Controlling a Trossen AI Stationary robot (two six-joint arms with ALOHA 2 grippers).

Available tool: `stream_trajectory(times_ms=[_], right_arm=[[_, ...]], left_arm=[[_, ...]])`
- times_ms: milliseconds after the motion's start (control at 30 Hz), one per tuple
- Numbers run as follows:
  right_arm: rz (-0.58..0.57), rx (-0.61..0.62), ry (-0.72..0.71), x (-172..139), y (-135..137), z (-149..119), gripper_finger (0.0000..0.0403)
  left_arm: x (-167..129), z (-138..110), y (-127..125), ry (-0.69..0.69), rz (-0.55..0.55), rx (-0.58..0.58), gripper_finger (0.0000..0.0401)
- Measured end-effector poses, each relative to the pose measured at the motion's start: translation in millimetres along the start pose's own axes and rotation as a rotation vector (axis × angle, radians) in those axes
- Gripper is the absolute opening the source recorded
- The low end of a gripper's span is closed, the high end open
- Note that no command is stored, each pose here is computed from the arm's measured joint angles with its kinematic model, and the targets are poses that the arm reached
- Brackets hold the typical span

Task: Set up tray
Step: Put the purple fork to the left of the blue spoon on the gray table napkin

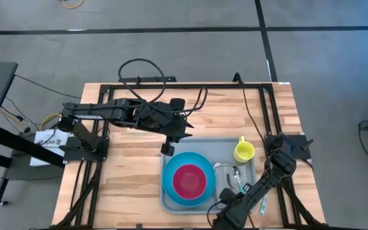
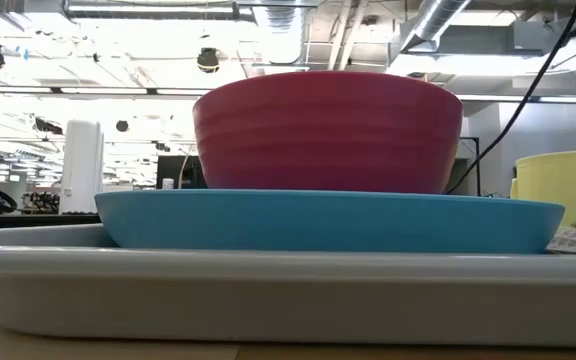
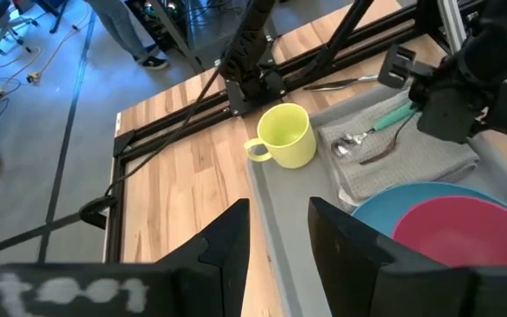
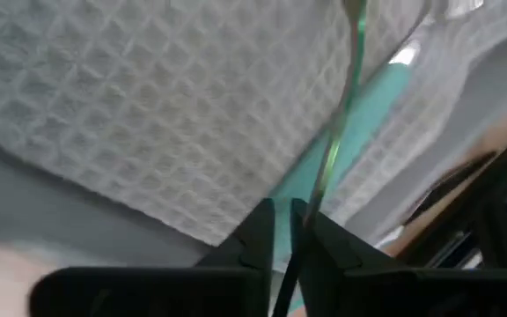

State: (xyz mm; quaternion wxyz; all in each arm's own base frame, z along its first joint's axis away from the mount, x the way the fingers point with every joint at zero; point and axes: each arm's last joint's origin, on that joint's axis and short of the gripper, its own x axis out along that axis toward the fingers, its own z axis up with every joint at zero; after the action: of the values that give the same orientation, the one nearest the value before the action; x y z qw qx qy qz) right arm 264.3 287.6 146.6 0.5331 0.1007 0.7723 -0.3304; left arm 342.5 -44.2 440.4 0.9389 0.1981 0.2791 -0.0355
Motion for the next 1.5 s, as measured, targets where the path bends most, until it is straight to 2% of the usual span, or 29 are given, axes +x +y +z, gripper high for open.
stream_trajectory(times_ms=[133,400,600,833,1067,1233,1333,1400,1500], right_arm=[[0.017,-0.042,-0.009,-14.1,-11.7,4.1,0.0072],[0.030,-0.065,-0.001,-18.9,-15.8,8.3,0.0140],[0.044,-0.057,0.066,-32.4,-19.5,9.2,0.0171],[0.116,-0.112,0.020,-40.5,-11.5,-8.0,0.0165],[0.069,0.079,-0.129,-28.8,-10.2,-11.5,0.0144],[0.064,0.048,-0.180,-25.2,-9.2,-9.2,0.0139],[-0.021,0.052,-0.179,-25.0,-18.6,-13.6,0.0139],[0.019,0.034,-0.214,-31.3,-26.8,-19.6,0.0139],[0.060,0.070,-0.345,-47.8,-47.9,-32.1,0.0139]], left_arm=[[-0.2,0.1,0.0,-0.001,0.000,-0.005,0.0107],[-0.2,-0.2,0.0,0.002,0.000,-0.004,0.0107],[-0.2,-0.2,0.0,0.002,0.000,0.001,0.0107],[-0.2,-3.2,-1.0,0.033,-0.010,0.007,0.0107],[-0.3,-3.4,-1.2,0.035,-0.011,0.006,0.0107],[-0.3,-3.3,-1.3,0.034,-0.012,-0.012,0.0107],[-0.3,-3.2,-1.6,0.032,-0.017,-0.018,0.0107],[-0.3,-3.1,-1.6,0.030,-0.020,-0.018,0.0107],[-0.4,-3.1,-1.5,0.030,-0.020,-0.018,0.0107]])
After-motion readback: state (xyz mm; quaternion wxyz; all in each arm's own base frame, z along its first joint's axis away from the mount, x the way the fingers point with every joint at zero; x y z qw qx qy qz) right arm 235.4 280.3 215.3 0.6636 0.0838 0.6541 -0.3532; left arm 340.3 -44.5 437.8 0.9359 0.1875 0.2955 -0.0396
